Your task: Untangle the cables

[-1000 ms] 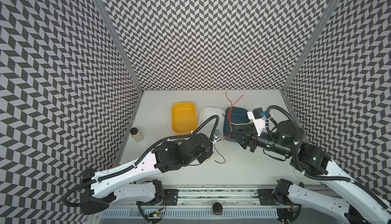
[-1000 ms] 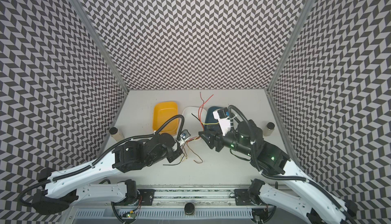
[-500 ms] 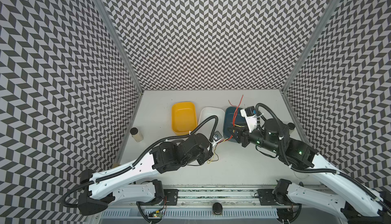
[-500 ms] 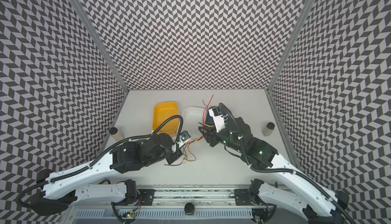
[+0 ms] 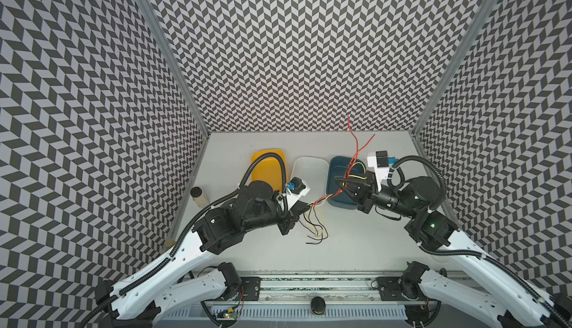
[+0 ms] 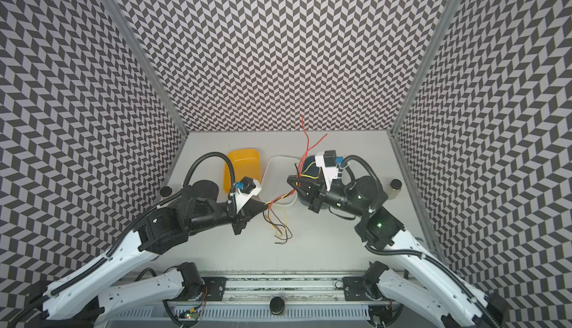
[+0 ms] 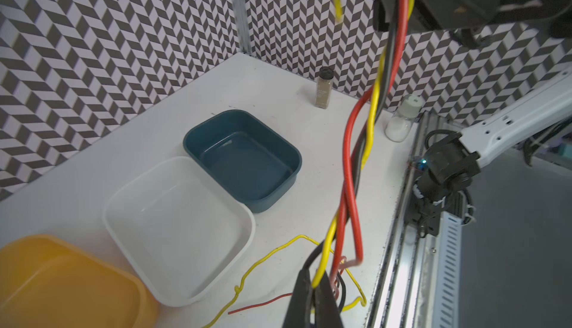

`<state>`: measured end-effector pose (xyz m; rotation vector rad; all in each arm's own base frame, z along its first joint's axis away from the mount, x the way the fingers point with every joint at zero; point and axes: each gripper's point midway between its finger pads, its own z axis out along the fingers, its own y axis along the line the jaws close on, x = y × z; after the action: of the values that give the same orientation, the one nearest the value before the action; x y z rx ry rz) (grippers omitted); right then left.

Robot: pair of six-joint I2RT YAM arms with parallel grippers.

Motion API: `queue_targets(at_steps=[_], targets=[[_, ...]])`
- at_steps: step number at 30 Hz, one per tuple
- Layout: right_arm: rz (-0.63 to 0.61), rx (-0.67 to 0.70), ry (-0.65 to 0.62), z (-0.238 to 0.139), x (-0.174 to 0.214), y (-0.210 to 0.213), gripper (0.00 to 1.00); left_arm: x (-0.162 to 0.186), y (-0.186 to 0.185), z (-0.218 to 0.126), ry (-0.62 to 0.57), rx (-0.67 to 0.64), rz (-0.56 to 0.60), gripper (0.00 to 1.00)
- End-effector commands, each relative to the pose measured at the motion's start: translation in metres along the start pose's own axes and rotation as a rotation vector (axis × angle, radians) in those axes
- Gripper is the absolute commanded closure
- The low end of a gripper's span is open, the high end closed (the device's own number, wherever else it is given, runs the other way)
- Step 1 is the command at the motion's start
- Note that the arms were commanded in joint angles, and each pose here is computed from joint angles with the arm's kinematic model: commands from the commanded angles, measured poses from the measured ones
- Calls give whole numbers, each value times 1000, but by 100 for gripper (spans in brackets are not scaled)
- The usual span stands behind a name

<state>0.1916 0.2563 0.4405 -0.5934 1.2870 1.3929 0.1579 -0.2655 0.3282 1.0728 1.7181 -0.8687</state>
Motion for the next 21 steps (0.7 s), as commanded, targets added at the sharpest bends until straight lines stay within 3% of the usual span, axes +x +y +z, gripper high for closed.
queue_targets(at_steps=[1,7,9,12,13,16,19,21], targets=[[-110,-399,-121,-16,-48,78,100,7,-12,4,3,164,-117,100],[-93,-654,-31,-26,-55,110,100,5,-11,8,-9,256,-174,100],[-95,-686,45,-25,-48,115,100,2,-14,9,-10,289,-177,100],[-72,-649,58,-21,-46,105,100,-3,-13,8,-20,321,-197,100],[-66,-604,65,-17,-47,97,95,-2,-10,7,-25,301,-196,100],[-38,-349,72,-9,-41,58,60,3,4,4,-42,186,-188,100],[-88,45,46,-21,-38,11,40,6,17,1,-47,86,-188,100],[-106,202,28,-31,-39,-10,30,8,26,3,-42,36,-199,100]])
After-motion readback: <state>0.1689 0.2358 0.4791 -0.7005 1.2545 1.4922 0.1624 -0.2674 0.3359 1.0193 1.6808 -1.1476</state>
